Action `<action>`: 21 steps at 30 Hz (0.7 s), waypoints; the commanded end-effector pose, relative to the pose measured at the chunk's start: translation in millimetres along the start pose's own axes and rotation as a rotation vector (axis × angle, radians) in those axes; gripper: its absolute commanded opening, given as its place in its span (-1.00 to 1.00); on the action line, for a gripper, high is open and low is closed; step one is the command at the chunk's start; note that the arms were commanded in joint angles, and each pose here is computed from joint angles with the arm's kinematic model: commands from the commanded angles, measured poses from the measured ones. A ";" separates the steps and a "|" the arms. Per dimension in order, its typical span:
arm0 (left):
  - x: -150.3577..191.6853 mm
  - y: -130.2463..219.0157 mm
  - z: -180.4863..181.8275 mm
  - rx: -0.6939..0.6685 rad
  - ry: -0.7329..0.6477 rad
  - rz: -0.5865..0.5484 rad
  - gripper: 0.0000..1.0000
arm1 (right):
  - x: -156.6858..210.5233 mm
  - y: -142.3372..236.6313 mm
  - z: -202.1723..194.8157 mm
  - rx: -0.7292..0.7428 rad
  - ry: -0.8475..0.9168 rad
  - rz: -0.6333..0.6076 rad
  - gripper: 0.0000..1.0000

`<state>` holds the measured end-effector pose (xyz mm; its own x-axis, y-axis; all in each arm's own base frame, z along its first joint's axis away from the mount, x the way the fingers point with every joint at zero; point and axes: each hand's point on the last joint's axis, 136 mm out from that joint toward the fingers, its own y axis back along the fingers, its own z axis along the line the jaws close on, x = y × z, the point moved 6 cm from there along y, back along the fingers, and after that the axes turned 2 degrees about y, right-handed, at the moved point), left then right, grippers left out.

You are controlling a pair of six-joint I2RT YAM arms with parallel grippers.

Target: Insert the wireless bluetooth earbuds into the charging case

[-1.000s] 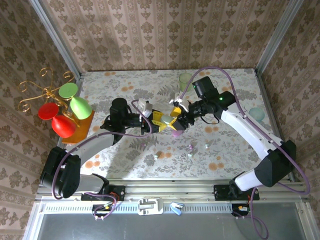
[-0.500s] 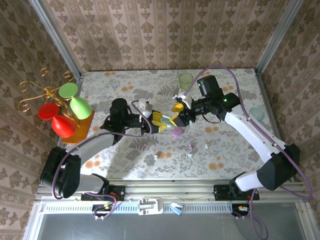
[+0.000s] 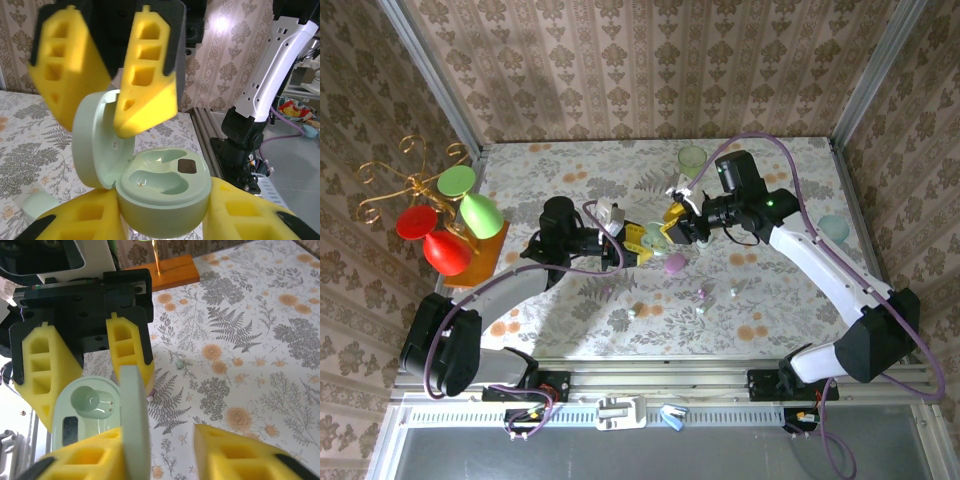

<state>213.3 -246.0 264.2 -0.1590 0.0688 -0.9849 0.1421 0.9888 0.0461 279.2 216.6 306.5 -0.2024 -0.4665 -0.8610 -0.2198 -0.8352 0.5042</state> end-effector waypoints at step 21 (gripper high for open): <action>-13.7 -1.0 4.3 -0.012 -0.043 -0.044 0.05 | -8.3 13.5 13.1 0.100 0.076 -0.049 -1.00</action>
<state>215.2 -248.0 272.0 -0.1371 0.0366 -0.9899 0.1280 0.9916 0.0189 267.8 214.9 315.2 -0.1361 -0.4576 -0.8787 -0.2826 -0.8321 0.4771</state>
